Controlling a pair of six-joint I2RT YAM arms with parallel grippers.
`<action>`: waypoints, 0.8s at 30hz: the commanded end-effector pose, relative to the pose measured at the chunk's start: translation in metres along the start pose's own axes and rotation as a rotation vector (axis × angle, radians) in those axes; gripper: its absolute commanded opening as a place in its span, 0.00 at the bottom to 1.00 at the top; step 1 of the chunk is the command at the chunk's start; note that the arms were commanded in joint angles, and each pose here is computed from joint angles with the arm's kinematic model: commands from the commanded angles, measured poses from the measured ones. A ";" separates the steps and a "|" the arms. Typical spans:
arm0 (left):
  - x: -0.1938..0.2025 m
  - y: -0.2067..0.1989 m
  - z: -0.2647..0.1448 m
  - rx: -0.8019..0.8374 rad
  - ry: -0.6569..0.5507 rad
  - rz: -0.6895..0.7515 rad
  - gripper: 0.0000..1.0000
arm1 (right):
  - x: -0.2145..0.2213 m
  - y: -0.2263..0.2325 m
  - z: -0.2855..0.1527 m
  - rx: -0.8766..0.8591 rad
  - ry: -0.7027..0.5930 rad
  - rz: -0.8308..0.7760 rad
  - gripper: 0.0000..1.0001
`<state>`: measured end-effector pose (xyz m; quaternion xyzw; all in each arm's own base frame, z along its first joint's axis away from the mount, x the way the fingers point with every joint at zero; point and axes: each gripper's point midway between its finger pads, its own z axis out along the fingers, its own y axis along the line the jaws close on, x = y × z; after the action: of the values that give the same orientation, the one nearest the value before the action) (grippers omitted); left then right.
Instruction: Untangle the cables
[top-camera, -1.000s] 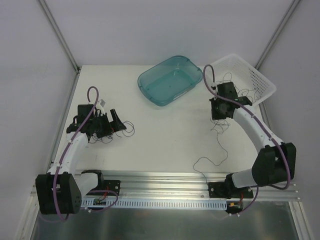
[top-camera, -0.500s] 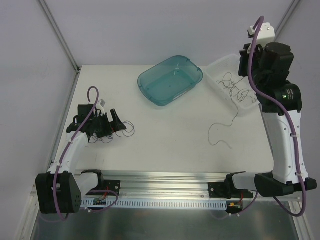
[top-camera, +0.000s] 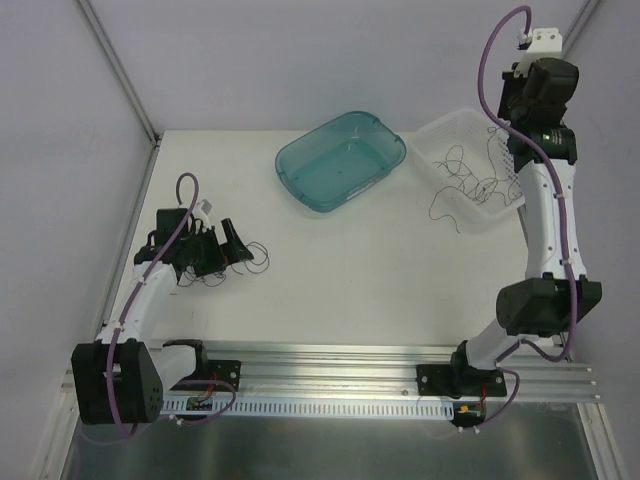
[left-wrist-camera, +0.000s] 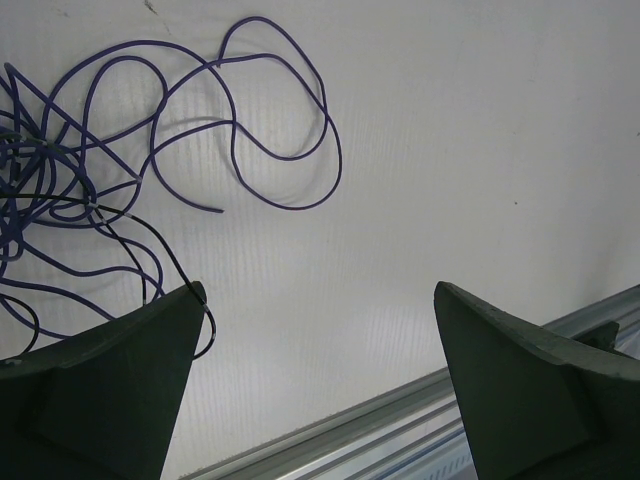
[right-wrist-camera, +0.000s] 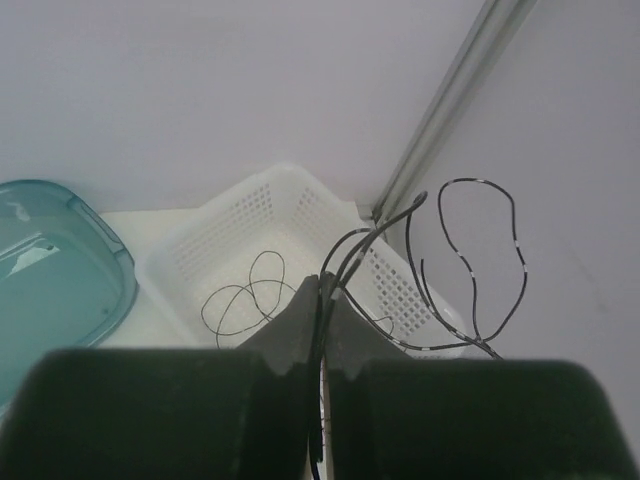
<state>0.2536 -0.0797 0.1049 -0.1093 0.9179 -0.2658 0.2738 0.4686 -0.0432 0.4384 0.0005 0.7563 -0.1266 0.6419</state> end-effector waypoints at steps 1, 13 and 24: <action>-0.002 -0.008 0.001 0.043 0.003 0.028 0.99 | 0.037 -0.001 0.047 -0.014 0.049 0.067 0.03; -0.001 -0.008 0.002 0.044 0.010 0.028 0.99 | 0.157 0.030 0.091 -0.068 0.329 0.082 0.83; -0.001 -0.013 -0.001 0.069 0.004 0.028 0.99 | 0.195 0.059 0.017 -0.168 0.458 0.123 0.81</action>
<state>0.2527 -0.0837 0.1033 -0.1068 0.9175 -0.2772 0.2643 0.4782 -0.0323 0.2449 0.0153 0.8782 -0.0531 0.4750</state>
